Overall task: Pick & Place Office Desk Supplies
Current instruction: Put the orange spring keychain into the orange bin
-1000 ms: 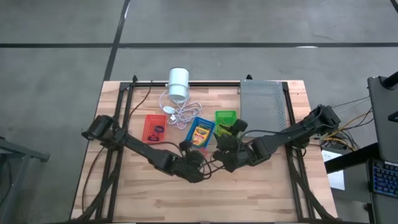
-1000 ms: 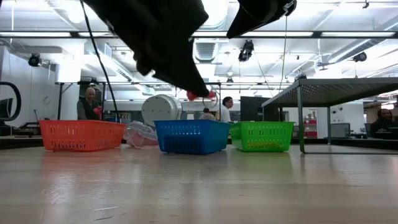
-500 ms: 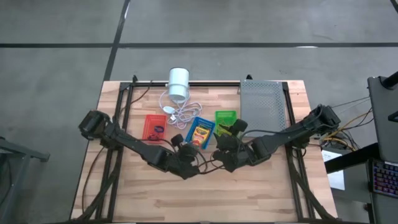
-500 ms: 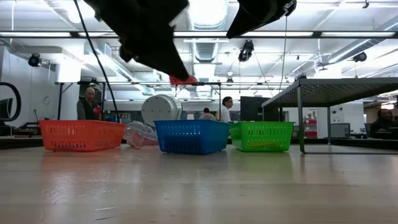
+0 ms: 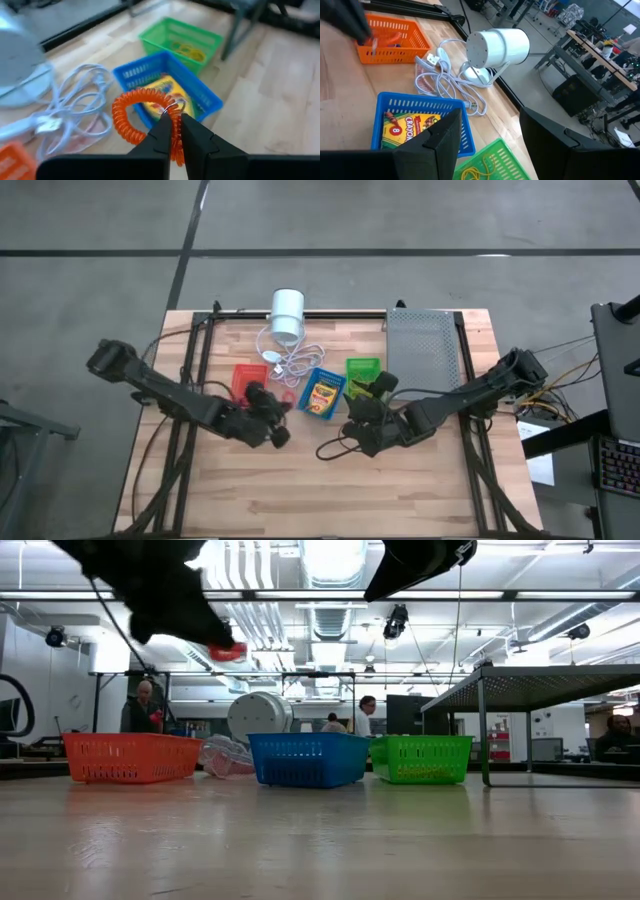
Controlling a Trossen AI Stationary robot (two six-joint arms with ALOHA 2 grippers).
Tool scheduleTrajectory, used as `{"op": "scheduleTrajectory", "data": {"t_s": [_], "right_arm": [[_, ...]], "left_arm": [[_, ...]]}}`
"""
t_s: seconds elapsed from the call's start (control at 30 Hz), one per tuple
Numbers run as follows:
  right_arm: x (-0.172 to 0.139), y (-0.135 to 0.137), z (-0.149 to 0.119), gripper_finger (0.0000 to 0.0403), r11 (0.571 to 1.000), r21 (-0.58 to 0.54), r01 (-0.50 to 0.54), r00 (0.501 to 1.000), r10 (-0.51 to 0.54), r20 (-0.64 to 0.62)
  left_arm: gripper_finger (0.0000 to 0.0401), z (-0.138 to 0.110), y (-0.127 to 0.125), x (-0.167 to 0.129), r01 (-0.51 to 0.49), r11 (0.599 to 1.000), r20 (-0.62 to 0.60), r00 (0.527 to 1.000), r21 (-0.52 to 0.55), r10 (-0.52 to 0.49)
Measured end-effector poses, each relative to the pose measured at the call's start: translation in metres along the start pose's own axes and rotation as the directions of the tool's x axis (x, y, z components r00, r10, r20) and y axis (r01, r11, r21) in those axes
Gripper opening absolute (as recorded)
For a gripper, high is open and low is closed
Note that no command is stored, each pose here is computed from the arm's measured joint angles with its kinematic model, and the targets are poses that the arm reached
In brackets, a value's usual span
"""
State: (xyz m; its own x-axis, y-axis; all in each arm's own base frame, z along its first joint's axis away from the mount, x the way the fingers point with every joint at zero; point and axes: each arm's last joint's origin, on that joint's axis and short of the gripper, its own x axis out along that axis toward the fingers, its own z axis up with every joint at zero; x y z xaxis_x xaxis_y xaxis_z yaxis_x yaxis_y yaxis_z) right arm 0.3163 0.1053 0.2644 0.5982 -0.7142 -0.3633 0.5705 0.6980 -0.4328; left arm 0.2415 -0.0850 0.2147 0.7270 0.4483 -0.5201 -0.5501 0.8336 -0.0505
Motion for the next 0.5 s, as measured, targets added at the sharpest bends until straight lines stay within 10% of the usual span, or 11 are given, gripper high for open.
{"op": "scheduleTrajectory", "data": {"t_s": [0.5], "right_arm": [[0.0,0.0,0.0,0.0199,1.0,0.0,0.0,1.0,0.0,0.0]], "left_arm": [[0.0028,-0.007,0.062,-0.038,-0.134,0.957,0.021,0.989,-0.259,0.144]]}}
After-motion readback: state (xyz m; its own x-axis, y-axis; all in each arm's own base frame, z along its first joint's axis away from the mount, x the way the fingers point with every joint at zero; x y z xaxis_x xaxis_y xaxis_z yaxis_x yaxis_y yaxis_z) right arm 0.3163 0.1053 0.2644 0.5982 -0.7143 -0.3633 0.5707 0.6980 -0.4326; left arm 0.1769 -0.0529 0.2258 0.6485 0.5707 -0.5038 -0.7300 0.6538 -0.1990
